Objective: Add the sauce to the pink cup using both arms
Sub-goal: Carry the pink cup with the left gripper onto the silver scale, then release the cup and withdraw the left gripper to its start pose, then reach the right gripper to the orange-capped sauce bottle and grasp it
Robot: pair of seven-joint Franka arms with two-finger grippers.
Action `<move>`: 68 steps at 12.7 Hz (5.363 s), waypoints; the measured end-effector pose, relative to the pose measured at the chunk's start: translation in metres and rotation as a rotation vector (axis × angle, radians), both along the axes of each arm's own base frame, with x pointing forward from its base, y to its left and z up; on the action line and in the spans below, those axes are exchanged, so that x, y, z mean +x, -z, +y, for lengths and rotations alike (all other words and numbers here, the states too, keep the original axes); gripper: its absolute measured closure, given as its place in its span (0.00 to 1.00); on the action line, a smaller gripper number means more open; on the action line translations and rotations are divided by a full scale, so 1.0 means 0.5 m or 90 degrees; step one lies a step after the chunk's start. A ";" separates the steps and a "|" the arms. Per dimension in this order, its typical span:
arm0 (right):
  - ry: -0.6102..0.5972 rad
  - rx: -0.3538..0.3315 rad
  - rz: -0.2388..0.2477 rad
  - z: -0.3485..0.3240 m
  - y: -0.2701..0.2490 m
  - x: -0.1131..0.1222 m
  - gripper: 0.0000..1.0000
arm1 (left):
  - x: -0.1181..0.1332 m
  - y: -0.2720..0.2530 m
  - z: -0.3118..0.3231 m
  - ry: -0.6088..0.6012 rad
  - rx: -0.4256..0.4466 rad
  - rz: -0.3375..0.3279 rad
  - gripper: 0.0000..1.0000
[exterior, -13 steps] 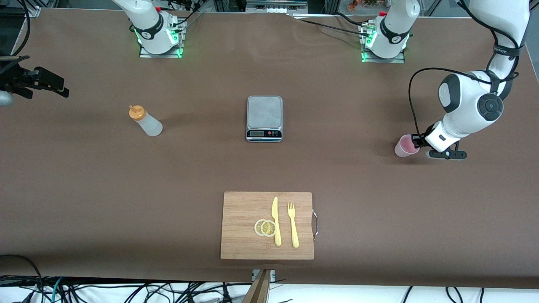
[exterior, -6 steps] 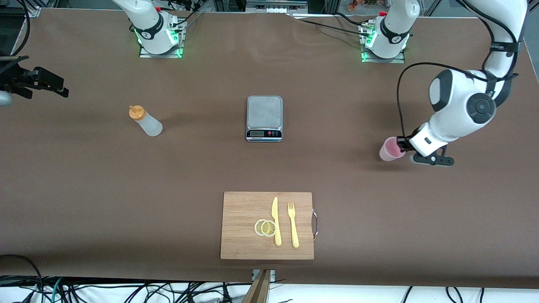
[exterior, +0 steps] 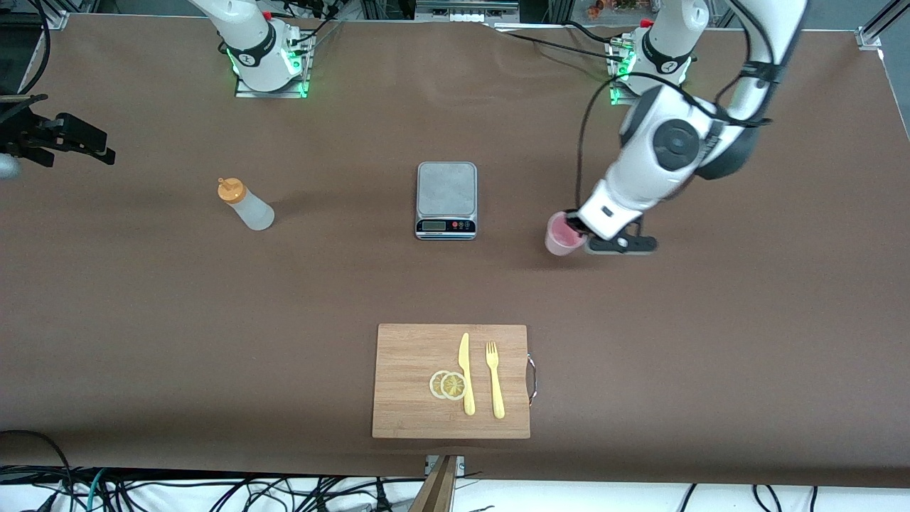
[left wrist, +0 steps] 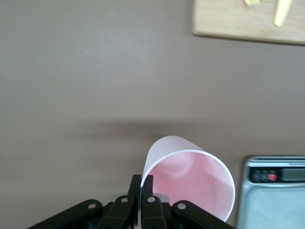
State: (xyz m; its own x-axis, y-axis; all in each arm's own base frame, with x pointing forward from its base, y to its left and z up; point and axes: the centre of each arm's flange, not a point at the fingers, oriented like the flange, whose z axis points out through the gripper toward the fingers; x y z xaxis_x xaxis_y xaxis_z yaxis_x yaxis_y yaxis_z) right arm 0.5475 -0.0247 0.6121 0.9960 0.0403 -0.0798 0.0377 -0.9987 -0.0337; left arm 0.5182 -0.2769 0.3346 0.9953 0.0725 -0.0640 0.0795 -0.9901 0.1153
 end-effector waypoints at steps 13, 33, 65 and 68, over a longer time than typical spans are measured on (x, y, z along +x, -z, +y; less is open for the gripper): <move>0.003 0.000 0.002 -0.005 0.001 -0.001 0.00 | -0.217 0.082 -0.429 -0.048 -0.027 0.056 0.96; 0.003 0.001 0.012 -0.006 0.003 -0.005 0.00 | -0.210 0.080 -0.441 -0.085 -0.026 0.062 0.07; -0.482 0.272 0.093 -0.212 0.417 -0.060 0.00 | 0.181 -0.417 0.515 0.055 0.026 0.024 0.00; -0.608 0.367 0.016 -0.226 0.495 -0.070 0.00 | 0.187 -0.412 0.516 0.055 0.026 0.027 0.00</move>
State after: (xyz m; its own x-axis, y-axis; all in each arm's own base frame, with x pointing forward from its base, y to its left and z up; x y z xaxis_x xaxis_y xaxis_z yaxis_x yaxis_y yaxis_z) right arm 0.5125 -0.1377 0.3647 0.5349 0.8260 0.1777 0.7739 -0.3947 -0.4953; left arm 0.6115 -0.0191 0.5407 0.9944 -0.0102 -0.1054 -0.0024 -0.9973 0.0735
